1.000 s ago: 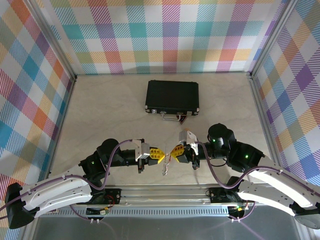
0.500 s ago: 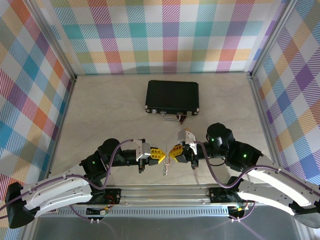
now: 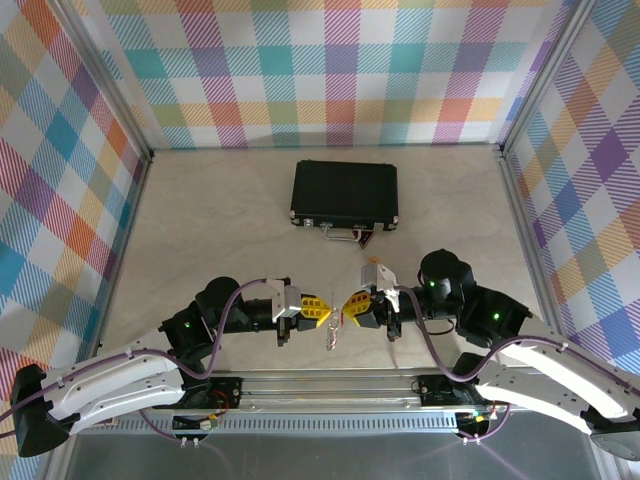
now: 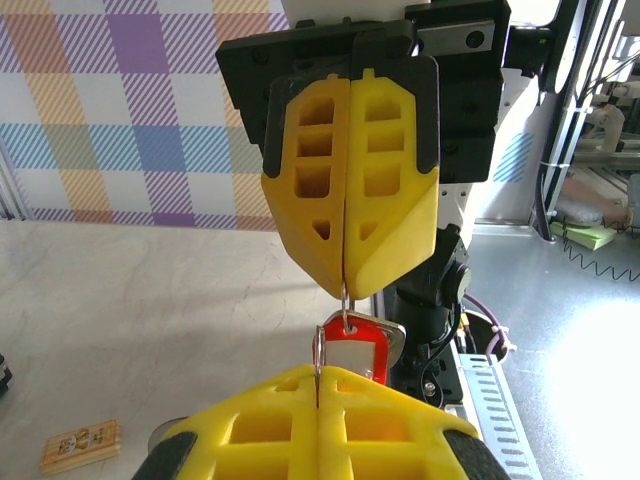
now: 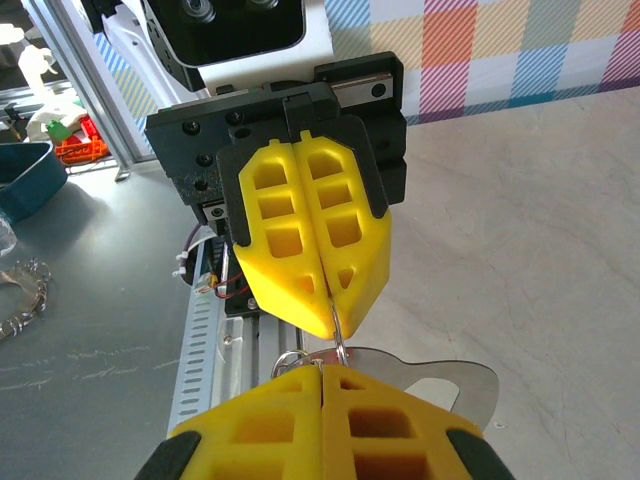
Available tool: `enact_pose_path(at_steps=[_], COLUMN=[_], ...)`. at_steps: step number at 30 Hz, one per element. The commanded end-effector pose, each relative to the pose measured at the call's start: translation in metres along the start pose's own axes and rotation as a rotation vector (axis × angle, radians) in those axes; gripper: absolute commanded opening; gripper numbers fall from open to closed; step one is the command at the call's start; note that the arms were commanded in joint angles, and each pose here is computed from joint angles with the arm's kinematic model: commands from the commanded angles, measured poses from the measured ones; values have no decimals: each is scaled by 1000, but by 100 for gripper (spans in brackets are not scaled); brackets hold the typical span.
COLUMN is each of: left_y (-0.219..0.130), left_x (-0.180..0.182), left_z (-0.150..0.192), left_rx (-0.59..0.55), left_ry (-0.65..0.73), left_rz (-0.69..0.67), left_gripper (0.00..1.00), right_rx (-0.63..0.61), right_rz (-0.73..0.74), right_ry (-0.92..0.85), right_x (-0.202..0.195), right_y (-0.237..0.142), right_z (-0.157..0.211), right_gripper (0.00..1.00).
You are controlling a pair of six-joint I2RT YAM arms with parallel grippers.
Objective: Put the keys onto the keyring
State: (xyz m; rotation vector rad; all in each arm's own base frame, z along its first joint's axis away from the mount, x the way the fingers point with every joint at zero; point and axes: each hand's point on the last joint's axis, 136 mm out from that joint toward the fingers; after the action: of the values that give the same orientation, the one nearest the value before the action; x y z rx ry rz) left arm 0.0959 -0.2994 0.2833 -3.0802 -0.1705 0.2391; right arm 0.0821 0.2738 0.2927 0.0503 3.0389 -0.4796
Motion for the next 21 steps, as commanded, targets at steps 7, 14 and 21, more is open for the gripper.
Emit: enact_pose_path(at_steps=[7,14,21], left_y=[-2,-2,-2], left_x=[-9,-10,-10], left_z=[-24,-24,-23], left_rx=[-62,-61,-61], left_ry=[29,29,28], left_rz=[32,35,36], left_gripper=[0,0,0], right_rx=[-15,-21,-37], right_rz=[-6,8,23], right_ry=[-14,-20,-18], right_x=[0,-2,-5], right_y=[3,3,5], right_z=[-2,-2,-2], right_gripper=[0,0,0])
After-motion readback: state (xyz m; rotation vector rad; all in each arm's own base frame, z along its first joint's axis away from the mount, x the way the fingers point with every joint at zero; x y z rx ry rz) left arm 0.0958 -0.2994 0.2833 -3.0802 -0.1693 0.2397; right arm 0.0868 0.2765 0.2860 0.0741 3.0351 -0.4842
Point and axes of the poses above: each hand's point on the last joint's axis, 136 mm out from that joint toward the fingers, its own y axis out along the fingers, its own x axis along the line the jaws close on, z = x × y, and after that the axes turned 10 degrees about -y, right-handed
